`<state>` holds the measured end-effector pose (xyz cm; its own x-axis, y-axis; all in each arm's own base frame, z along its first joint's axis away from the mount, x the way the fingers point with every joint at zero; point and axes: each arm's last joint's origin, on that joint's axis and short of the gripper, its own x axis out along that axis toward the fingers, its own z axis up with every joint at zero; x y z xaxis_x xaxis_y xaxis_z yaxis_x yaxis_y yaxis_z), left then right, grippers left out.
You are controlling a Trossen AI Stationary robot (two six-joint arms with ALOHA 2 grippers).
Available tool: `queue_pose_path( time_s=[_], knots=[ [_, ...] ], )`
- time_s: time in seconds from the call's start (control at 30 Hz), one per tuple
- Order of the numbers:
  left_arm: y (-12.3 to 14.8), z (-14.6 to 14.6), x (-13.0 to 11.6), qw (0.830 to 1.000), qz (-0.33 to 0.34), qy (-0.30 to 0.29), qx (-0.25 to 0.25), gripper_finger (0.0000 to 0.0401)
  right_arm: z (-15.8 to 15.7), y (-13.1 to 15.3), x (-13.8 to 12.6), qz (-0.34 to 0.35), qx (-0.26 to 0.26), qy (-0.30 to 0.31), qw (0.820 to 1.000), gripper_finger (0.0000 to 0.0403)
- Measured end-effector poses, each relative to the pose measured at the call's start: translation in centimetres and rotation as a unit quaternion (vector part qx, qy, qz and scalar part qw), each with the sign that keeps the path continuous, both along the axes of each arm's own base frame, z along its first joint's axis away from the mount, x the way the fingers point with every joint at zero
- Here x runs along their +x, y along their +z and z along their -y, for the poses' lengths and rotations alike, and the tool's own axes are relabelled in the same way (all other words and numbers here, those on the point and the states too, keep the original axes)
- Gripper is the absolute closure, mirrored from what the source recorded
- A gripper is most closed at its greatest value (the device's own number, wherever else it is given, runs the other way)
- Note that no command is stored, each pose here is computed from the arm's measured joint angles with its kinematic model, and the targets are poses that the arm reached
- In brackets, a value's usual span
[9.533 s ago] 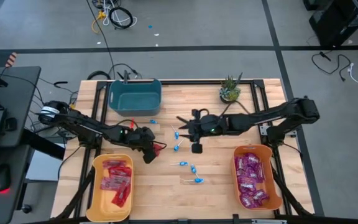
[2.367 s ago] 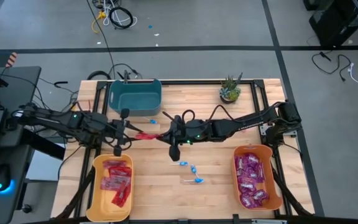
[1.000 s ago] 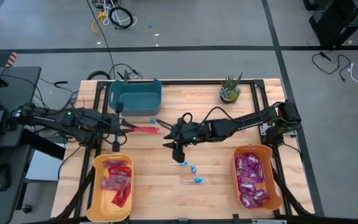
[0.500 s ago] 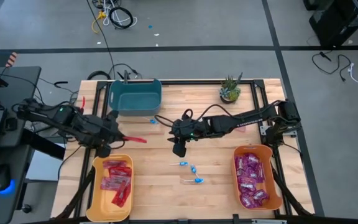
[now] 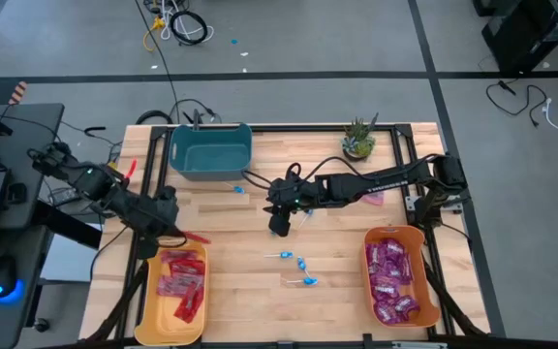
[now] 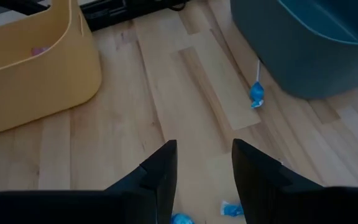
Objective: Sort candy
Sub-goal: Put the red candy into the yellow bin
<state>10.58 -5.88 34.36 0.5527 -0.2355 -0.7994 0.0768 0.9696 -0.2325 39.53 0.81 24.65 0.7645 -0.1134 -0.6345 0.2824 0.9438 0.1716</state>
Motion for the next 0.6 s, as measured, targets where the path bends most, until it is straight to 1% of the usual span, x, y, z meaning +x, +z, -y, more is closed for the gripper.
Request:
queue_pose_path(
  time_s=[0.07,0.17,0.27,0.37,0.53,0.6],
  knots=[
    [-0.1,0.2,-0.4,0.999,-0.026,-0.012,-0.015,0.0401,0.2,0.0,0.0,0.000,0.000,-0.002,1.000,0.0263],
    [-0.2,0.5,-1.1,0.997,-0.061,-0.004,-0.047,0.0401,0.3,0.0,0.0,0.000,0.000,-0.004,1.000,0.0263],
    [-0.2,1.0,-1.5,0.990,-0.103,0.002,-0.099,0.0401,0.3,0.0,0.0,0.000,-0.003,-0.001,1.000,0.0263],
    [-0.3,1.3,-1.8,0.981,-0.141,0.027,-0.134,0.0401,0.3,0.0,0.0,0.000,-0.005,0.001,1.000,0.0263],
    [-0.5,1.8,-2.4,0.967,-0.195,0.060,-0.155,0.0401,0.2,0.1,0.1,0.003,-0.007,0.004,1.000,0.0263],
    [-0.6,2.0,-2.4,0.964,-0.205,0.068,-0.157,0.0401,0.2,0.1,0.1,0.003,-0.007,0.004,1.000,0.0263]
  ],
)
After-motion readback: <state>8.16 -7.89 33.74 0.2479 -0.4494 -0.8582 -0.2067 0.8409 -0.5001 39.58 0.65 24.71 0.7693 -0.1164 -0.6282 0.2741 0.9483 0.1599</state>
